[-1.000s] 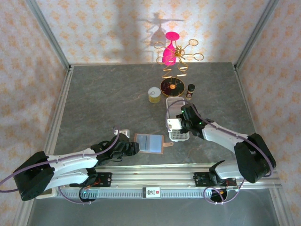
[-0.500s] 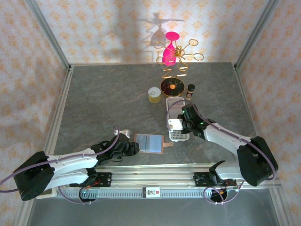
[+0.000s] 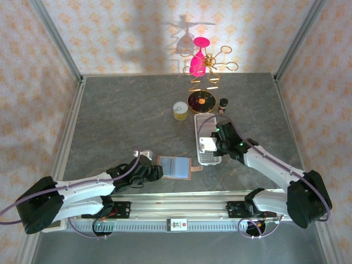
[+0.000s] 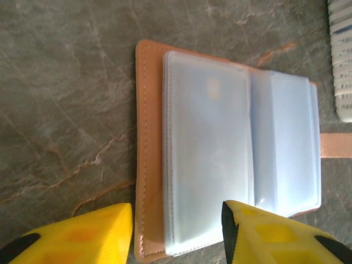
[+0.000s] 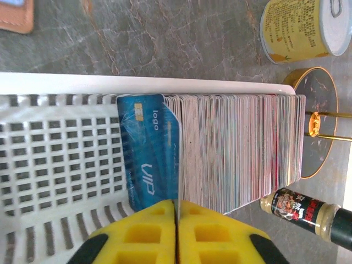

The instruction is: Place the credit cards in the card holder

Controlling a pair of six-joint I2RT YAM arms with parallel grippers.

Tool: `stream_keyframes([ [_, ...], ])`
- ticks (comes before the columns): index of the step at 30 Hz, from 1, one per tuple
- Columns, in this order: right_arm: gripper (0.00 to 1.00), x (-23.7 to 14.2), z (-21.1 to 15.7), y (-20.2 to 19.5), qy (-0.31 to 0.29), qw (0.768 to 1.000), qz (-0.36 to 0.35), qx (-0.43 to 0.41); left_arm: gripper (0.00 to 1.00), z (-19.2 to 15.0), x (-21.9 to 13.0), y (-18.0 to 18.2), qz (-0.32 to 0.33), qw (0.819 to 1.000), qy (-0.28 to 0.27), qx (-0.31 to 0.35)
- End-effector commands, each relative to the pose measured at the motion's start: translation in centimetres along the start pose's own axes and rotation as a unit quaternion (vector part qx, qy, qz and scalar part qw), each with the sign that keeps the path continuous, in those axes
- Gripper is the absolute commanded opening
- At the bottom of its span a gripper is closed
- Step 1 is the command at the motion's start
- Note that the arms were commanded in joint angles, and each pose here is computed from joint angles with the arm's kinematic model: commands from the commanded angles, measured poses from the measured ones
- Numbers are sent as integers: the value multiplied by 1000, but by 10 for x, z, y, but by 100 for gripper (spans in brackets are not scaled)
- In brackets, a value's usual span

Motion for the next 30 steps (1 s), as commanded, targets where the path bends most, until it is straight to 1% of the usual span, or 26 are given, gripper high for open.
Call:
stream_keyframes([
  [1,4,-20,9,-1,-22,999,14,35,51,12,-7,-7,15,999,-35,14],
  [4,0,-37,20,-1,-49,997,16,62,54,15,-10,-8,24,998,-44,23],
  [7,0,-57,34,-4,-94,989,10,118,57,17,-11,-8,36,998,-50,32],
  [11,0,-85,54,-17,-165,966,-25,195,61,20,-11,-10,54,996,-52,46],
  [12,0,-91,58,-23,-182,954,-47,234,63,21,-10,-11,56,996,-51,52],
  [14,0,-104,63,-35,-215,917,-84,325,64,22,-9,-11,69,995,-50,59],
  [15,0,-109,64,-41,-233,891,-93,379,65,22,-8,-10,78,994,-50,62],
  [16,0,-113,65,-45,-247,859,-92,439,65,23,-8,-10,84,993,-49,65],
  [17,0,-113,65,-48,-256,833,-85,484,66,22,-6,-11,87,993,-46,68],
  [19,0,-107,65,-49,-261,770,-61,579,67,21,-3,-12,91,992,-33,75],
  [20,0,-102,65,-47,-256,743,-45,617,67,21,-1,-13,92,992,-28,79],
  [21,0,-95,66,-44,-250,713,-15,655,67,20,1,-13,95,992,-21,84],
  [22,0,-88,69,-40,-250,682,17,687,67,19,3,-15,97,991,-14,87],
  [25,0,-70,81,-26,-263,606,95,744,67,18,9,-18,103,990,2,96],
  [27,0,-62,89,-15,-269,574,109,766,68,17,13,-18,104,990,9,97],
  [30,0,-49,97,0,-258,544,108,791,68,15,17,-19,104,990,21,98],
])
Point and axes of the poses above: each hand's point on the last joint's axis, 136 mm out from that joint toward the fingers, its own x axis out along the fingers, its own y axis along the line the jaws close on, z = x × y, the point moved 8 cm from there along -x, back along the fingers, and after that the axes turned 10 degrees about -x, right-handed, at the moved point
